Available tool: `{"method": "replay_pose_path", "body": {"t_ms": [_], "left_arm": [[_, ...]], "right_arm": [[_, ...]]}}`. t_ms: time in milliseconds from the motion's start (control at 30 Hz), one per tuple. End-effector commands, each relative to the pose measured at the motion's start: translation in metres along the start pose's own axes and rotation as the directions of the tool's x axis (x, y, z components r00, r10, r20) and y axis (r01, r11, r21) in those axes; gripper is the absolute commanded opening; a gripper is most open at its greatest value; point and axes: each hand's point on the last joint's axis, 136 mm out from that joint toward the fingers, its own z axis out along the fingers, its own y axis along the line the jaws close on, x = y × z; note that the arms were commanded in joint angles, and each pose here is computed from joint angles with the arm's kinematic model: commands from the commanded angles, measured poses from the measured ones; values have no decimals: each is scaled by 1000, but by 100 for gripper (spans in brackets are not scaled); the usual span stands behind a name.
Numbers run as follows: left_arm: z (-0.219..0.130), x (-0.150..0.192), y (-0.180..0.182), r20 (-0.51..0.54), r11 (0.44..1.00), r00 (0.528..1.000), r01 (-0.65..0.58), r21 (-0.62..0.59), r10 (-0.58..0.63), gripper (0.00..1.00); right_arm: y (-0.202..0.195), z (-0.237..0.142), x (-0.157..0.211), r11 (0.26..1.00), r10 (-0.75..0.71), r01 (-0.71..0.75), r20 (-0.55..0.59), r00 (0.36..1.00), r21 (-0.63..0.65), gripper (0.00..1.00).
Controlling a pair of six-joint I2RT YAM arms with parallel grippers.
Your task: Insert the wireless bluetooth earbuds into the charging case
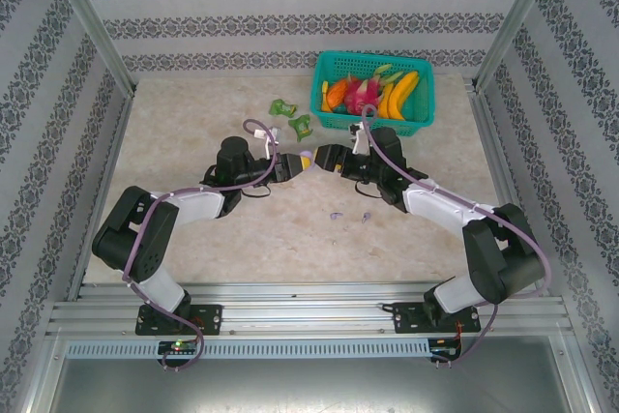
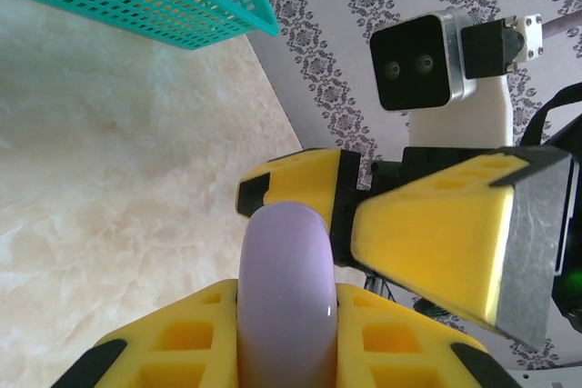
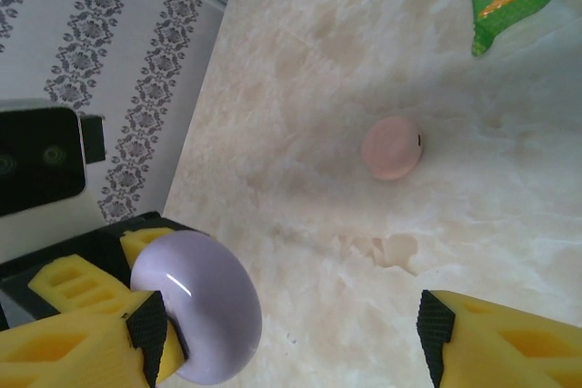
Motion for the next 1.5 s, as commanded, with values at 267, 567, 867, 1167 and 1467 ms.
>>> {"method": "replay_pose_path", "body": {"t_ms": [267,567,867,1167,1467], "left_arm": [[-1,-16,-22,13,996,998,-67,52,67,16],[-7,-22,-40,30,992,996,-92,86,90,16],[-6,-20,-37,24,993,996,-91,78,90,15],[-4,-16,-27,5,995,996,-90,53,90,15],[-1,-9,-14,-40,993,993,-114,-6,114,14]], "right_arm": [[-16,7,10,1000,2,-2,-12,1000,5,69],[-54,14,7,992,116,-116,2,993,41,65],[-42,-3,-2,994,105,-106,36,994,18,65],[-19,-19,-22,977,214,-215,99,972,-5,72],[-31,-16,-32,802,570,-597,268,777,25,79]]}}
